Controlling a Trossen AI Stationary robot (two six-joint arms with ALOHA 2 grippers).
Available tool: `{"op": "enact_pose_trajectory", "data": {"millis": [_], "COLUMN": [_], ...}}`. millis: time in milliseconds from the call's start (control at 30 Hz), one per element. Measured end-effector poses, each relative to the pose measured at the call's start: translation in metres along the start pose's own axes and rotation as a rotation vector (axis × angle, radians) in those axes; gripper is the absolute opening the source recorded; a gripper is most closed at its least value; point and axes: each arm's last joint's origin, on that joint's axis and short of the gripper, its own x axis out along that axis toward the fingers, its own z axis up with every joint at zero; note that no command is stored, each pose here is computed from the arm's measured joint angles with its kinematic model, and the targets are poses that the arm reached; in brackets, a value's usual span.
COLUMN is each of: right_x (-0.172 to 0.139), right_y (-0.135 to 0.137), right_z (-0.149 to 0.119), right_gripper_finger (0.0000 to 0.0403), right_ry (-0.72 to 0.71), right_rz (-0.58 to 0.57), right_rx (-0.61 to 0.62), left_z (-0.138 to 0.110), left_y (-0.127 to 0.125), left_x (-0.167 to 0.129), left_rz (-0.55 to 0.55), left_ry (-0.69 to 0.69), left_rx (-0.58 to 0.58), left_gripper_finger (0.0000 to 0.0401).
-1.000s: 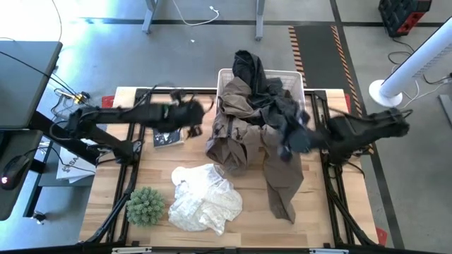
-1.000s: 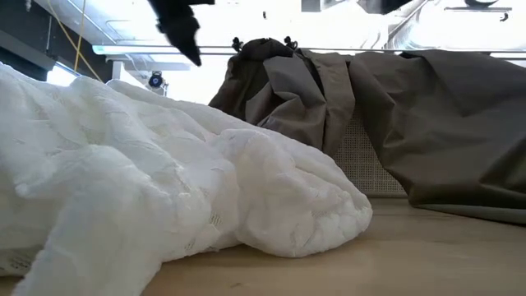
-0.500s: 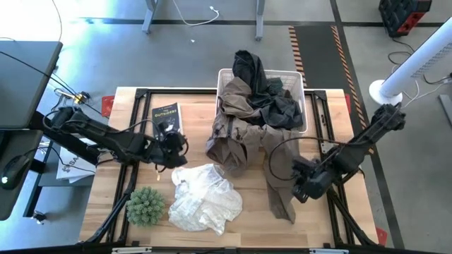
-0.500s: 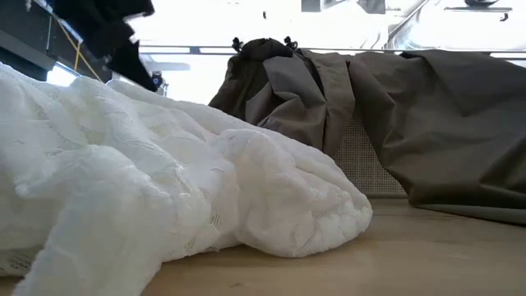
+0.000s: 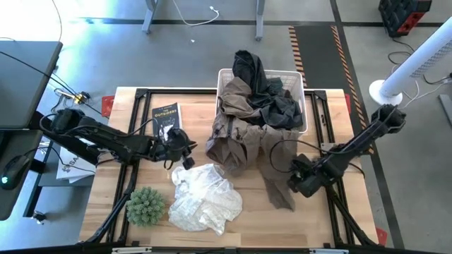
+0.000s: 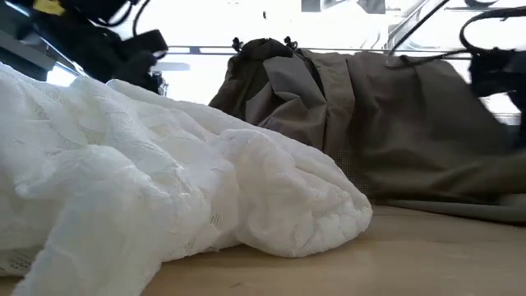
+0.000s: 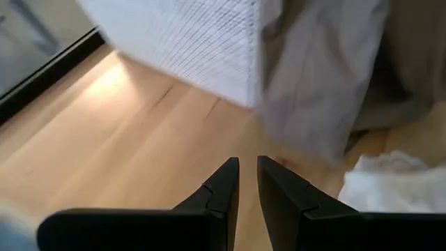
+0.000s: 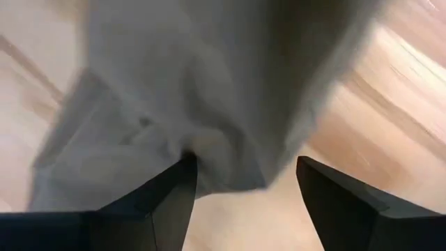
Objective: Sort clothes
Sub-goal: Put the brown and black jacket into the white bin
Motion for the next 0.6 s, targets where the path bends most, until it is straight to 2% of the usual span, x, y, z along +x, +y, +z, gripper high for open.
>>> {"op": "enact_pose_trajectory", "data": {"millis": [133,233,467,600], "right_x": [0.022,0.032,0.03,0.026], "right_y": [0.007,0.01,0.019,0.02], "right_z": [0.009,0.024,0.067,0.085], "right_gripper_finger": [0.0245,0.0245,0.0245,0.0245], "right_ry": [-0.249,-0.397,-0.645,-0.708], "right_rz": [0.186,0.276,0.375,0.432], "right_rx": [0.003,0.026,-0.044,-0.077], "left_z": [0.003,0.006,0.007,0.016], "left_y": [-0.001,-0.003,-0.011,-0.02], "left_x": [0.018,0.034,0.072,0.091], "left_rz": [-0.076,-0.124,-0.253,-0.329], "left_ry": [-0.07,-0.119,-0.221,-0.26], "left_rx": [-0.012,-0.019,-0.064,-0.081], "left_gripper_finger": [0.005,0.005,0.005,0.005]}}
